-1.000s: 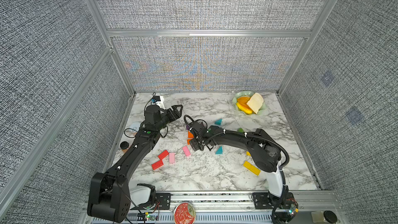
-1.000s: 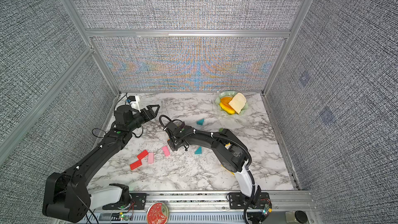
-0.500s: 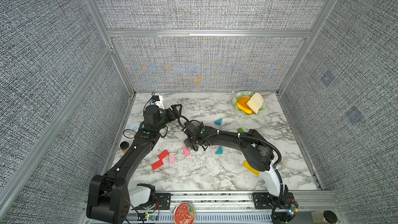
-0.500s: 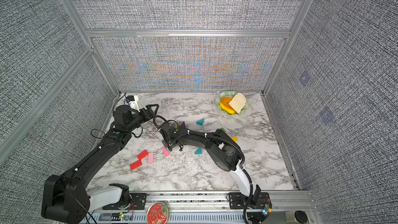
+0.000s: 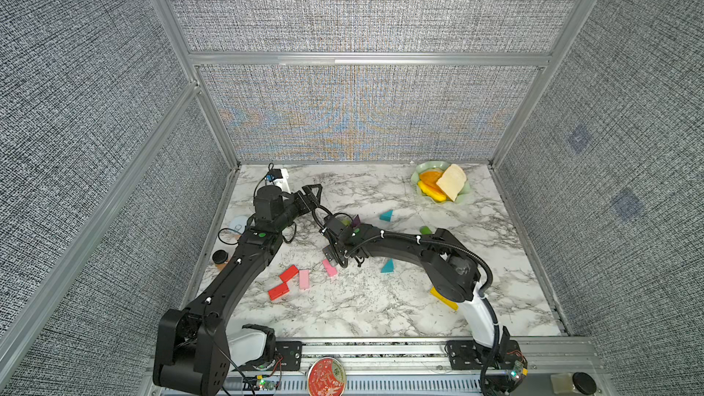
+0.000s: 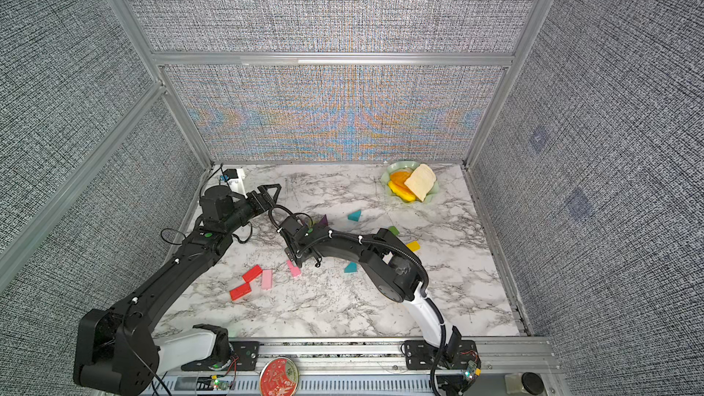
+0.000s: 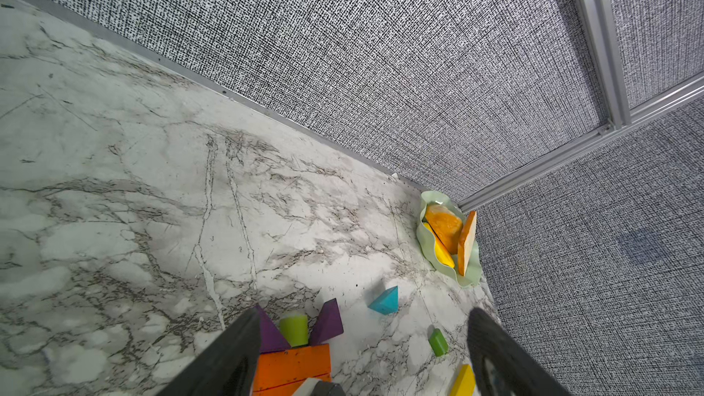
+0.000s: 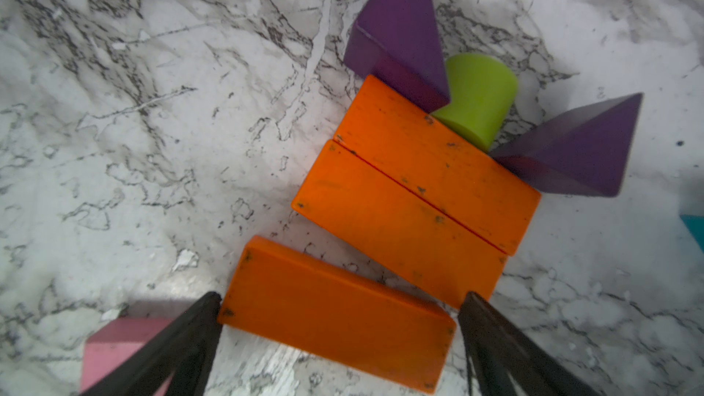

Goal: Assemble a carrot with building blocks
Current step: Assemble the building block at the center of the board.

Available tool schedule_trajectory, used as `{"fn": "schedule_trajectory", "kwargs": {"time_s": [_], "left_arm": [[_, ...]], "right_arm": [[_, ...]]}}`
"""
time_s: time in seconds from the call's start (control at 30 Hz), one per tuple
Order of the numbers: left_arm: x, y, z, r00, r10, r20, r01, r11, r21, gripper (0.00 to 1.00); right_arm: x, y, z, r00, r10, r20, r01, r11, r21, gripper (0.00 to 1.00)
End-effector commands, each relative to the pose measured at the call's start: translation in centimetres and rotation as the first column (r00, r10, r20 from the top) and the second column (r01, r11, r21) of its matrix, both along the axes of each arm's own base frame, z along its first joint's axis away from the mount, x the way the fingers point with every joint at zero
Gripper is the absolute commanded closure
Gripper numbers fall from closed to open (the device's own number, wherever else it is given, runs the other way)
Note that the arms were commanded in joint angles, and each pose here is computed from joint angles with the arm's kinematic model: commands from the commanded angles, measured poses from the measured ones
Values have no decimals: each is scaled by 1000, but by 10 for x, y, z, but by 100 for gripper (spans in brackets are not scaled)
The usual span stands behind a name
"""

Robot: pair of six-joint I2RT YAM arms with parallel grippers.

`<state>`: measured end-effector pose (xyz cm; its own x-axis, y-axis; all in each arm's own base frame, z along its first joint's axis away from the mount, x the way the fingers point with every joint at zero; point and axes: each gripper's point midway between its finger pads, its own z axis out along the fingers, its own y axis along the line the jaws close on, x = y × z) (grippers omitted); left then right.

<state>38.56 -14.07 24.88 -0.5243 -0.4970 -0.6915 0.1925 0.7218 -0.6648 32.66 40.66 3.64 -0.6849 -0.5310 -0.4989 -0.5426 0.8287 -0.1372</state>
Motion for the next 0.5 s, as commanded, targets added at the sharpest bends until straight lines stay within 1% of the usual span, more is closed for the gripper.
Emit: {"fn": "schedule_trajectory", "kwargs": {"time_s": [0.0, 0.27, 0.47], "left_arm": [[1, 0, 3, 1000, -2, 15, 2, 1000, 3, 14], [1, 0, 3, 1000, -3, 14, 3, 1000, 3, 14], [1, -1, 3, 1000, -5, 14, 5, 1000, 1, 14]], "right_arm": [[5, -8, 2, 999, -34, 24, 35, 999, -31, 1], [5, -4, 4, 1000, -15, 21, 15, 1000, -23, 1], [-4, 4, 24, 999, 37, 5, -37, 999, 40, 1]]}}
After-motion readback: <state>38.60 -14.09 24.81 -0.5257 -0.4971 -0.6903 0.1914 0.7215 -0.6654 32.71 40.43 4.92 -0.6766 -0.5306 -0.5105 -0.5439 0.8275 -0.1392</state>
